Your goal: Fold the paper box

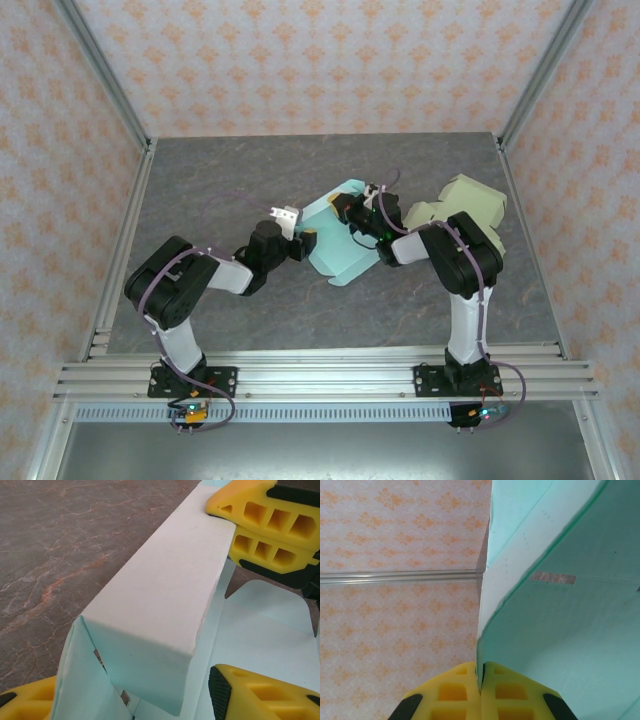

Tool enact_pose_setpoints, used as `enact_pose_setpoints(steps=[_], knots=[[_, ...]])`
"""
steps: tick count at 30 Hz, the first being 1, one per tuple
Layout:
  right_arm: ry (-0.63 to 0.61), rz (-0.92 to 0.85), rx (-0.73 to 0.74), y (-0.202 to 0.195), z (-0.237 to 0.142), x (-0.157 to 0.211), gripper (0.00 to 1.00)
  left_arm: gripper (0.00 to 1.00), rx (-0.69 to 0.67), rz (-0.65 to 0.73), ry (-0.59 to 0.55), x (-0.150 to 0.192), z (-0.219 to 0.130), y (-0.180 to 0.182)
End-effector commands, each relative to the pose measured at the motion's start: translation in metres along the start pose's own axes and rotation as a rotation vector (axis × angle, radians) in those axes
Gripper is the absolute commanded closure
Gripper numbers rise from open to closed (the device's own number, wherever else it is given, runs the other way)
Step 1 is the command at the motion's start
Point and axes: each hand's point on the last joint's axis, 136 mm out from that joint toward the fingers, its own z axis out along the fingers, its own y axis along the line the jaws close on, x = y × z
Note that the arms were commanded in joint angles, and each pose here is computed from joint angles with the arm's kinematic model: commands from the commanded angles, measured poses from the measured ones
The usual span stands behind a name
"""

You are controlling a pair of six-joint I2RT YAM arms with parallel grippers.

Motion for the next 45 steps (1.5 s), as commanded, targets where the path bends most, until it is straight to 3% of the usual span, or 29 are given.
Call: enact_pose_setpoints(steps=[1, 7, 13, 15, 18, 28, 34, 40, 45], knots=[[0.023, -0.023, -0.007, 0.001, -0.001, 0.012, 0.98, 0.41, 0.058, -0.022, -0.061, -0.011, -0.011, -0.016], [0.042, -0.03, -0.012, 0.003, -0.002, 0.014, 0.98, 0.24, 0.05, 0.011, -0.074, -0.008, -0.063, -0.014], [0.076, -0.027, -0.026, 0.007, 0.005, 0.017, 0.99, 0.22, -0.101, 0.044, -0.059, 0.014, -0.082, 0.016], [0.094, -0.04, -0.031, 0.011, 0.005, 0.019, 0.99, 0.25, -0.169, 0.061, -0.068, 0.018, -0.082, 0.03], [0.113, -0.062, -0.017, 0.014, 0.005, 0.022, 1.0, 0.41, -0.165, 0.095, -0.057, 0.017, -0.073, 0.031], [0.137, -0.051, -0.011, 0.009, 0.004, 0.028, 1.0, 0.42, -0.061, 0.138, -0.077, -0.001, -0.043, 0.009], [0.13, -0.038, -0.002, 0.004, 0.004, 0.029, 1.0, 0.58, -0.027, 0.131, -0.058, 0.0, -0.02, 0.003], [0.122, -0.027, 0.01, -0.003, 0.004, 0.031, 1.0, 0.58, -0.017, 0.111, -0.048, 0.002, -0.011, -0.007], [0.049, -0.036, 0.02, -0.008, -0.011, 0.027, 1.0, 0.51, -0.074, 0.004, -0.088, -0.005, -0.004, 0.002]])
